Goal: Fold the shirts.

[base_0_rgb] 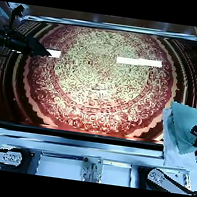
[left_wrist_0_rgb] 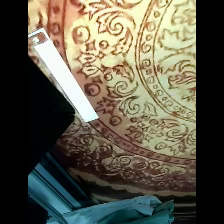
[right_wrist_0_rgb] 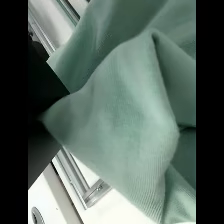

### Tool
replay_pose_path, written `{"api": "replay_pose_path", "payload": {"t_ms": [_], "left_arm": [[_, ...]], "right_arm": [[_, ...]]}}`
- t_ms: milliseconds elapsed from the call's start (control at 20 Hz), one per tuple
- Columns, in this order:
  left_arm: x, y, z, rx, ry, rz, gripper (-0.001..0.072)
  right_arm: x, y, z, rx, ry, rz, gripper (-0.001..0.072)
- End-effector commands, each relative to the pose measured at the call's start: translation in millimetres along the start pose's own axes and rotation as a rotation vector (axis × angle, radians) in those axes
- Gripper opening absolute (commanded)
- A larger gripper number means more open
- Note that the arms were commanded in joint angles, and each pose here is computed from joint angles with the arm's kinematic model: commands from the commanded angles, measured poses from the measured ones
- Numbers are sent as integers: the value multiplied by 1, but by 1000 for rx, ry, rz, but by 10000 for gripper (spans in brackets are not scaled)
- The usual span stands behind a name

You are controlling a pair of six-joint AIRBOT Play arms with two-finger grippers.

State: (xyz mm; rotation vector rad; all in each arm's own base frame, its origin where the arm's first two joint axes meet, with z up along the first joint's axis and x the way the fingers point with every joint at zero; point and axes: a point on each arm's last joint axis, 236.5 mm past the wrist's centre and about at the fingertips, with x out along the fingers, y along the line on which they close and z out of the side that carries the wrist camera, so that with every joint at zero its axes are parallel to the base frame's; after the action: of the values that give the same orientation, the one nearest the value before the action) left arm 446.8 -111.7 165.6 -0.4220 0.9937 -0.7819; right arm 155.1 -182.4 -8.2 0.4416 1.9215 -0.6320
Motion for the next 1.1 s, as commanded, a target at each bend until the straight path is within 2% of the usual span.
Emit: {"api": "replay_pose_path", "payload": {"t_ms": [0,50,200,350,450,550,600,650,700,750,800,900,1050], "left_arm": [[0,0,0,-4,0,0,35],[0,0,1,-4,-2,1,34],[0,1,3,-4,-10,4,34],[1,10,-2,4,12,49,33],[1,44,-19,-54,91,244,32],[-2,78,-38,-58,191,506,32],[-5,95,-46,-38,246,667,32],[-5,103,-51,-13,286,791,33],[8,100,-54,32,321,822,59],[28,87,-58,60,348,788,409],[47,74,-63,42,353,751,707],[70,58,-66,57,350,688,711],[77,54,-73,11,350,681,711]], "right_arm": [[12,-3,-2,1,15,-23,473],[12,-7,-5,-17,28,-39,633],[-5,-42,-13,-21,56,-175,635],[-68,-47,18,33,-200,-131,634],[-141,-22,55,31,-527,38,635],[-220,24,73,-83,-843,212,638],[-248,52,71,-143,-948,266,649],[-259,82,66,-215,-977,294,696],[-253,110,61,-271,-942,309,696],[-237,138,56,-314,-867,321,696],[-219,159,51,-342,-782,331,697],[-187,187,42,-417,-632,305,697],[-163,210,32,-492,-530,257,696]]}}
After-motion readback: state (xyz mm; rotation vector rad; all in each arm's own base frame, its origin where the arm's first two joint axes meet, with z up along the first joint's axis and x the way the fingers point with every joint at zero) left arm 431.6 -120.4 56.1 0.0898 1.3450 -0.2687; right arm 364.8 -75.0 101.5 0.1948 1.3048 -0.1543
